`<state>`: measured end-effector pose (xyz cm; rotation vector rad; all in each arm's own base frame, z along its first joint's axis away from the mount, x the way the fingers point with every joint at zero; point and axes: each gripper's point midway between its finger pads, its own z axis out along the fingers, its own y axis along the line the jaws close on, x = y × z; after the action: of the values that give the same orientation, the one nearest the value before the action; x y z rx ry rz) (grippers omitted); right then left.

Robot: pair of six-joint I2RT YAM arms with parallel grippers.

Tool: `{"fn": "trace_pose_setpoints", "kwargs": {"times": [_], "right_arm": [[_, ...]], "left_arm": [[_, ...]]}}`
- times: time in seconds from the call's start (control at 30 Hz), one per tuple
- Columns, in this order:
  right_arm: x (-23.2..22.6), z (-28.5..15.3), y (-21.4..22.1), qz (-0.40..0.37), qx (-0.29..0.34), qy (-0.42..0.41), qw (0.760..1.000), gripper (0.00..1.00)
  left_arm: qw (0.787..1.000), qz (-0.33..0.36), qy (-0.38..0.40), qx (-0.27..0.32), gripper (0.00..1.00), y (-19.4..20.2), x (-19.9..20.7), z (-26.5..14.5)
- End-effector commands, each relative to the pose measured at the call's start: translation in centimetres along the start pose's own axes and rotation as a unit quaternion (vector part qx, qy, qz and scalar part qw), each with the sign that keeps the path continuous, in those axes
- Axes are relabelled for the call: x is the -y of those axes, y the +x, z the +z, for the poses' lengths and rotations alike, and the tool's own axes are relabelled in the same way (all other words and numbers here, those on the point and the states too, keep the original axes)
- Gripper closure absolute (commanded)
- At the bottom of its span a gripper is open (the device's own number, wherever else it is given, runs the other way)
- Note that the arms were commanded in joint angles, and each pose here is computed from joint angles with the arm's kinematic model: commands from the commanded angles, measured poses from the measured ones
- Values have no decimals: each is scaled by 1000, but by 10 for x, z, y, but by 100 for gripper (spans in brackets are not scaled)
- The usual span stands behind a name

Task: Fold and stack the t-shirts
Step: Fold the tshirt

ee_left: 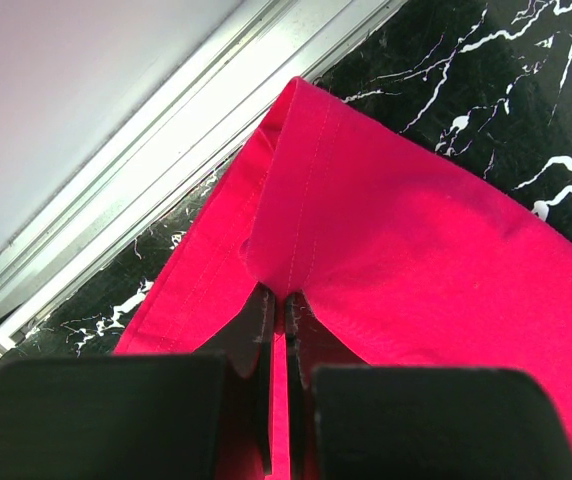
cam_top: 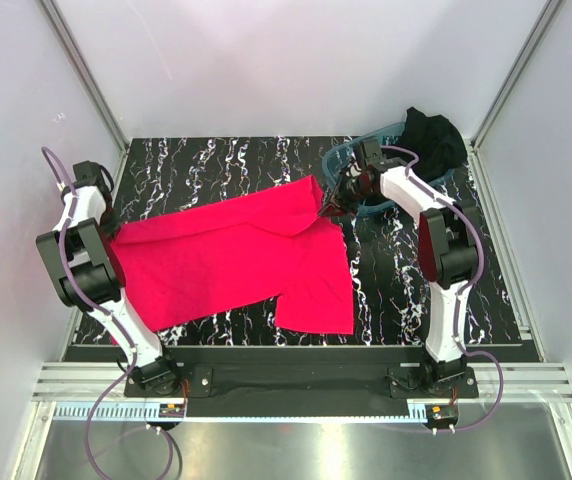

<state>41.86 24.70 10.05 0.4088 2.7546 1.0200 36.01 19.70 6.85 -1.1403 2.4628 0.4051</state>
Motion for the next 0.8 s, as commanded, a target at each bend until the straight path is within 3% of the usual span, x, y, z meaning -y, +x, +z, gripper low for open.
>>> {"fn": "trace_pose_setpoints", "kwargs": {"times": [0.0,0.77], "right_arm": [[-6,6,-19,-13,28,-12,999,100],[15,4,-7,-41,13,27,999,100]], "left_arm": [[1000,-4,-11,18,100,-9,-6,1],[999,-6,-48,7,100,1,-14,20]]}}
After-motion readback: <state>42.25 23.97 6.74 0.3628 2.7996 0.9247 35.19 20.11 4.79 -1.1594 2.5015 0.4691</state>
